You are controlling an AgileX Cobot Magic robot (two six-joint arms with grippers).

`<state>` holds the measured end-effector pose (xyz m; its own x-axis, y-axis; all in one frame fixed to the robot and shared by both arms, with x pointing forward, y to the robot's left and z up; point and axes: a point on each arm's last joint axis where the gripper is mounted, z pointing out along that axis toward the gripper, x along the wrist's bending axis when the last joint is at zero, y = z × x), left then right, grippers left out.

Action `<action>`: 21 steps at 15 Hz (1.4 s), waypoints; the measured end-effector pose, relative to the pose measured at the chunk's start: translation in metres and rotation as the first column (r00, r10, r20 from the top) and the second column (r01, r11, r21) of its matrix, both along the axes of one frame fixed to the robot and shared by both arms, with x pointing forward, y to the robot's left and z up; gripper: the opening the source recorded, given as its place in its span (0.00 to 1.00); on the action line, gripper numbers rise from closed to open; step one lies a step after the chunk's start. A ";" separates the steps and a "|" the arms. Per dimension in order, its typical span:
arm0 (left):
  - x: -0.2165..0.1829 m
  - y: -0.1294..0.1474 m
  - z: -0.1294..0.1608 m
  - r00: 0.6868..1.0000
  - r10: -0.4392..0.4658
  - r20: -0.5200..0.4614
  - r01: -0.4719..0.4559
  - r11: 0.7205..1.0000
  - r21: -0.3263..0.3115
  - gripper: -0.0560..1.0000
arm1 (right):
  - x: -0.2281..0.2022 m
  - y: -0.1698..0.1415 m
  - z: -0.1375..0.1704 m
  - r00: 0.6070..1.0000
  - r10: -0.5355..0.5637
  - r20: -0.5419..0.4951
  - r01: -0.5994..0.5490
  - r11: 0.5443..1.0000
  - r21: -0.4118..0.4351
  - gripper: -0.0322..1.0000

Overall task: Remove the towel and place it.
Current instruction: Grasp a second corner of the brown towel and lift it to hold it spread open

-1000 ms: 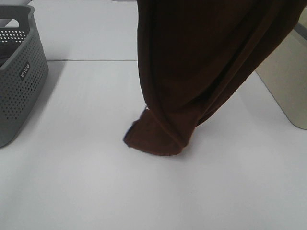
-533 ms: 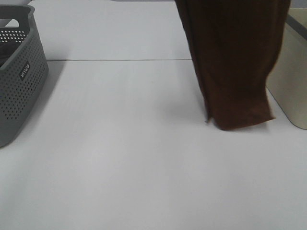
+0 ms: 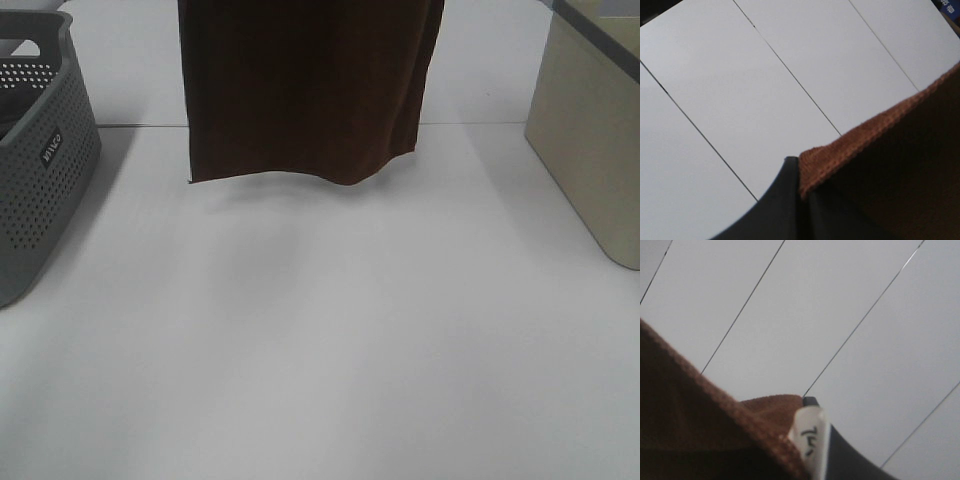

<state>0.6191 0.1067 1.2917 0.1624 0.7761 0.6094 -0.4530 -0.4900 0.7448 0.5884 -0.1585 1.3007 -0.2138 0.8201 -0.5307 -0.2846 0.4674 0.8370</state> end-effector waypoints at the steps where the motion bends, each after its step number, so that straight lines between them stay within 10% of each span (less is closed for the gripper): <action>1: 0.018 0.013 -0.007 0.999 -0.005 0.053 0.005 1.000 -0.002 0.05 | 0.015 0.009 -0.008 0.998 0.024 0.066 -0.025 1.000 0.017 0.04; 14: 0.118 0.051 -0.050 0.917 -0.057 0.395 0.130 0.979 -0.160 0.05 | 0.096 0.034 -0.049 0.969 0.037 0.243 -0.049 0.998 0.042 0.04; 21: 0.145 0.061 -0.084 0.934 -0.021 0.357 0.095 0.977 -0.192 0.05 | 0.112 0.033 -0.065 0.967 0.032 0.251 -0.049 0.997 0.060 0.04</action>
